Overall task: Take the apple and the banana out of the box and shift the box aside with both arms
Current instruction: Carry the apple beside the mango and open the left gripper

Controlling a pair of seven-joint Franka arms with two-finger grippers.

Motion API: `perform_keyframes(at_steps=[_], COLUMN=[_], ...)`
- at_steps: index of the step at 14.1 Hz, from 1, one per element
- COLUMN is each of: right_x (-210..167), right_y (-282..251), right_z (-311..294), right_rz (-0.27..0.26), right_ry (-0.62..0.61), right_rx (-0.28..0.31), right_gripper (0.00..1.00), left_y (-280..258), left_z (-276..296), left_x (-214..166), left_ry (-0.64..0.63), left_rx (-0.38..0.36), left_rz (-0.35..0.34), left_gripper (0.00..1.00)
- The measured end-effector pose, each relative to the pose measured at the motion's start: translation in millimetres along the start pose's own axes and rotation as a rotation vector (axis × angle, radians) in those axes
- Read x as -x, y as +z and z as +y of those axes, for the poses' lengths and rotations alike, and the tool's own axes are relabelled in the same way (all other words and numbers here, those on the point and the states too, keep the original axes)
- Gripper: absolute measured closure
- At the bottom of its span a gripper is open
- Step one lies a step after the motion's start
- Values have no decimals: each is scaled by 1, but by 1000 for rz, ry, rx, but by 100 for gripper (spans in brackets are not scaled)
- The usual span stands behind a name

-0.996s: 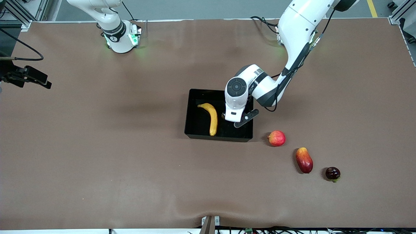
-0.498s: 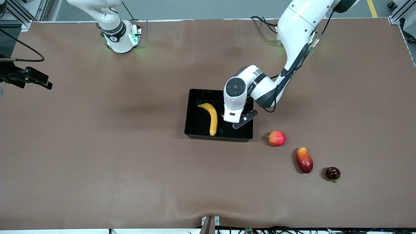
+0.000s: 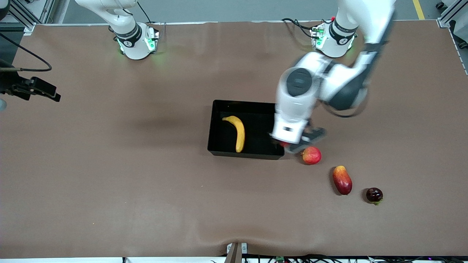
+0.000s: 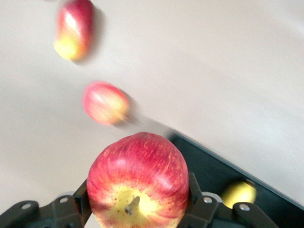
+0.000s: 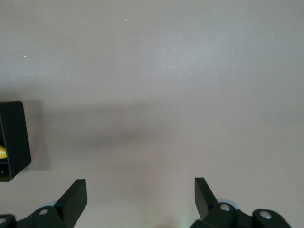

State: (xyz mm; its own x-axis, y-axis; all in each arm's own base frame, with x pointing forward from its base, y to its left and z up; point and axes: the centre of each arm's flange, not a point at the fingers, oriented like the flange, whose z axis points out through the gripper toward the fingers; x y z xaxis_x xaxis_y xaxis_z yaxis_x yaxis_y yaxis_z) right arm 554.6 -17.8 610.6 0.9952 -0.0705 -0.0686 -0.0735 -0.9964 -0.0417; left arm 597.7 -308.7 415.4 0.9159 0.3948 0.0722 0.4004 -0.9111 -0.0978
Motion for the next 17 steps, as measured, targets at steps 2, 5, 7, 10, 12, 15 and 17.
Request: perform_keyframes(at_steps=[2, 5, 7, 10, 12, 15, 17], right_x=[-14, -33, -36, -37, -38, -38, -38], right_y=[17, 52, 58, 51, 49, 49, 49], right_z=[-22, -64, -73, -66, -64, -63, -63], right_rz=[7, -18, -24, -10, -7, -7, -8], right_ry=[-37, -99, -110, -99, -94, -93, -93], right_rx=[-1, 8, 10, 9, 9, 9, 9], right_gripper=[0, 0, 0, 0, 0, 0, 0], left_y=[22, 84, 127, 186, 216, 251, 261], left_z=[-60, -150, -196, -245, -262, -274, -276], left_x=[-53, -106, -126, -143, -152, -158, -159], left_ry=[43, 93, 118, 163, 187, 194, 192], left_rx=[-41, -84, -71, -79, -95, -76, -63], left_rz=[-40, -134, -155, -118, -82, -60, -58], left_gripper=[25, 25, 25, 25, 25, 25, 25])
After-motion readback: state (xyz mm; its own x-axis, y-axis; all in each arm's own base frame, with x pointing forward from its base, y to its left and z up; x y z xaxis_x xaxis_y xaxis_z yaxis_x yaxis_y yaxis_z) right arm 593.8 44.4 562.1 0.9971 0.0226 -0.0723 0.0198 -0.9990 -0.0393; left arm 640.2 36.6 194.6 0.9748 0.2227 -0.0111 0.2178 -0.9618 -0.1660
